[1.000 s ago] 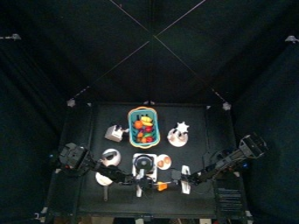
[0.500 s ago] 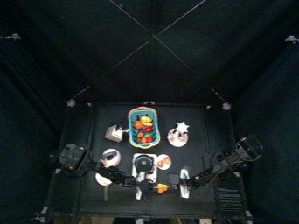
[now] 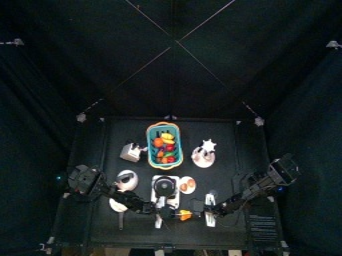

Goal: Cut squash

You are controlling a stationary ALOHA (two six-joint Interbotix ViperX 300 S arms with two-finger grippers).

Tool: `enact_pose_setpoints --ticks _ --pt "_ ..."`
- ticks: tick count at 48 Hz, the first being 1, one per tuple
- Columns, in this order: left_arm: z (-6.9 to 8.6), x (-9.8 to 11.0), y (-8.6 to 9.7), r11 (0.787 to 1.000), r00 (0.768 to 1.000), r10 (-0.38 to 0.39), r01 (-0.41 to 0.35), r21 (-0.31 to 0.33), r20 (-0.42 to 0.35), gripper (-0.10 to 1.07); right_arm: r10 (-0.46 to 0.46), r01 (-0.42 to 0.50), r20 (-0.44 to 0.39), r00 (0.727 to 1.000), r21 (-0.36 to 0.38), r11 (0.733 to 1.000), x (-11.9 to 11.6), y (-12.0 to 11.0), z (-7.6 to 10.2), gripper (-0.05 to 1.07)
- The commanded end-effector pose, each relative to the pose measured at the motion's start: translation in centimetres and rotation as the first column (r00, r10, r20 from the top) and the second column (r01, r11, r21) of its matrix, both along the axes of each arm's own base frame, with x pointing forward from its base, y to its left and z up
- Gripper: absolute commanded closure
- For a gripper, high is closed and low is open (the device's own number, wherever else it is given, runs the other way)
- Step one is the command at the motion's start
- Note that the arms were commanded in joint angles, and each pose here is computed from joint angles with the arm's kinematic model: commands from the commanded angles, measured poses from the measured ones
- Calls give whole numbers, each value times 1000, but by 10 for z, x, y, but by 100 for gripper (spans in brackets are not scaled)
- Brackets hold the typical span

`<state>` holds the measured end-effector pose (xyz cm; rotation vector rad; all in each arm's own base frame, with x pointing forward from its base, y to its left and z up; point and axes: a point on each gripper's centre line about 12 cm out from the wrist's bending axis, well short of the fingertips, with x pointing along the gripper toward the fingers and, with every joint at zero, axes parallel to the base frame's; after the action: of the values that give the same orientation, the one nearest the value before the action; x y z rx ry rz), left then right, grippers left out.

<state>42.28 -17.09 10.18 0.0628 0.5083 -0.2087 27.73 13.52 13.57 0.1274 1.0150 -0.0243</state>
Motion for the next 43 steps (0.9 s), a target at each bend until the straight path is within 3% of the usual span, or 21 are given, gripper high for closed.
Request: enact_pose_setpoints --ticks 1,21,33,43 --pt "0 -8 -19 999 999 -47 47 1 -9 60 -26 26 3 1000 -5 1000 5 -4 2 52" --pt "-6 -9 -19 999 998 -50 50 0 -40 60 -38 38 -2 999 -23 999 14 -8 -2 52" --pt "1 -8 -19 999 998 -52 52 -2 -25 60 -50 50 -2 999 -56 997 14 -13 2 52" --pt "14 -7 -20 998 998 -70 69 2 8 60 -33 35 41 999 -45 998 15 -11 17 52"
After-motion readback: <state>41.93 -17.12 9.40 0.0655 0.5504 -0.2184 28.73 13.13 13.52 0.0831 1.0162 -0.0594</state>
